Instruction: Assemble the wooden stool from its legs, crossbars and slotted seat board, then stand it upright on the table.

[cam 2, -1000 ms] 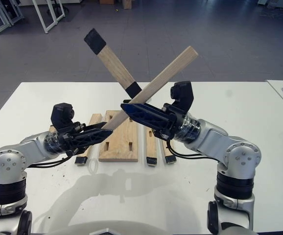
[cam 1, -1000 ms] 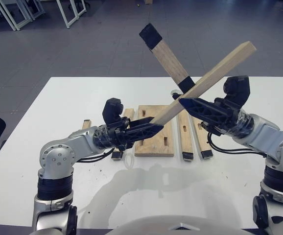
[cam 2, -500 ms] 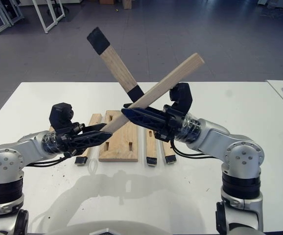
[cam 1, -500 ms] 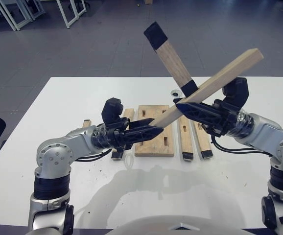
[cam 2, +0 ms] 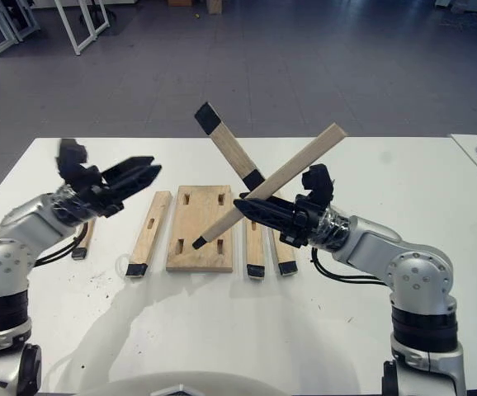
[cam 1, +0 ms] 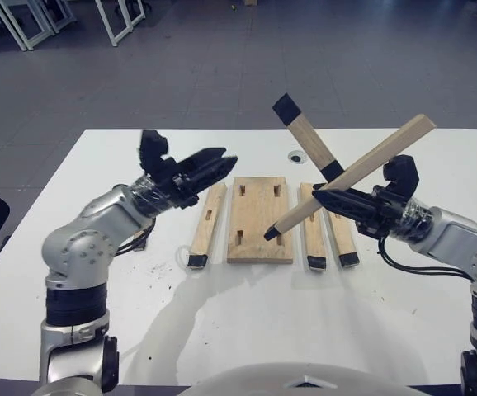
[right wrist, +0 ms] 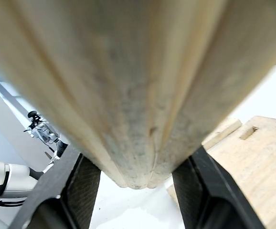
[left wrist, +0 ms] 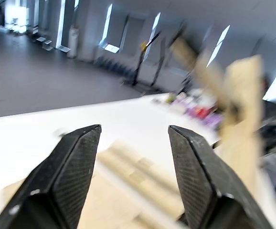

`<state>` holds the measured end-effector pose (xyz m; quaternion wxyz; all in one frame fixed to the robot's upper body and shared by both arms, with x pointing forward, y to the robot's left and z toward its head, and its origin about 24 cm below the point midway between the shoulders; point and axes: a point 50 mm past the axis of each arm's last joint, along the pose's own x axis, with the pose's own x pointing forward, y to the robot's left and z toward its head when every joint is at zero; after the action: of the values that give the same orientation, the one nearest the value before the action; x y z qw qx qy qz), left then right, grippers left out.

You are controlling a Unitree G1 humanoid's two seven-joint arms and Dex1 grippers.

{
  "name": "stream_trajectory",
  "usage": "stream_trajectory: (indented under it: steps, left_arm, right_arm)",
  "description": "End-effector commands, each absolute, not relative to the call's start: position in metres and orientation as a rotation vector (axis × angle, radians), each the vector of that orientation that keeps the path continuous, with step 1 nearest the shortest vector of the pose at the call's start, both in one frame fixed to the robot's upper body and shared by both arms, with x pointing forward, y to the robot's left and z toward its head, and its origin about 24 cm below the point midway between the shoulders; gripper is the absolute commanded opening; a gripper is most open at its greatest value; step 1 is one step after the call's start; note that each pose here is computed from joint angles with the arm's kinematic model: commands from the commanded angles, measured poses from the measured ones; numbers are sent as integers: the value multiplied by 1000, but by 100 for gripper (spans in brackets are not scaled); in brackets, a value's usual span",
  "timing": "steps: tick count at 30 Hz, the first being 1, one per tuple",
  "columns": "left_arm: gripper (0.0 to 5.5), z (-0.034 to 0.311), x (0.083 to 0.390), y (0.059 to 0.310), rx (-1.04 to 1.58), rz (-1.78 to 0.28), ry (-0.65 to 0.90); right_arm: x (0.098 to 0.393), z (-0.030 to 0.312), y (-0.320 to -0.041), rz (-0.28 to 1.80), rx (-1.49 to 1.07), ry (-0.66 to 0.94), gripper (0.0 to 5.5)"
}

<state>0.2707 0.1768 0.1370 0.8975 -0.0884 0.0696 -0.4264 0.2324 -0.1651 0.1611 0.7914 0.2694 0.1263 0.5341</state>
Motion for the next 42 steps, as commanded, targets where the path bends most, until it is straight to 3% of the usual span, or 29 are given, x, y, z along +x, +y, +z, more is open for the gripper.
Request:
stream_trajectory:
  steps: [1,9,16,22,31,35,42]
  left_arm:
    - [259,59,258,166,234,-808,425]
    - [259,40,244,171,467,-741,570]
    - [259,35,212,170,752,-979,757]
    - [259,37,205,196,962,-1171,724]
    - [259,43,226,214,1023,-1154,603]
    - [259,41,225,209,1016,-1162,592]
    - [259,37,210,212,1017,-1128,686]
  right_arm:
    - [234,159,-169,1113,528,268,203]
    - [233,155,-167,1101,504,276,203]
    - [240,159,-167,1067,446,235,203]
    - [259,163,-168,1033,240,157,203]
    - [269,124,-175,1017,133,306,203]
    - [261,110,-171,1006,210,354,203]
    - [231,123,-173,931,343,345,203]
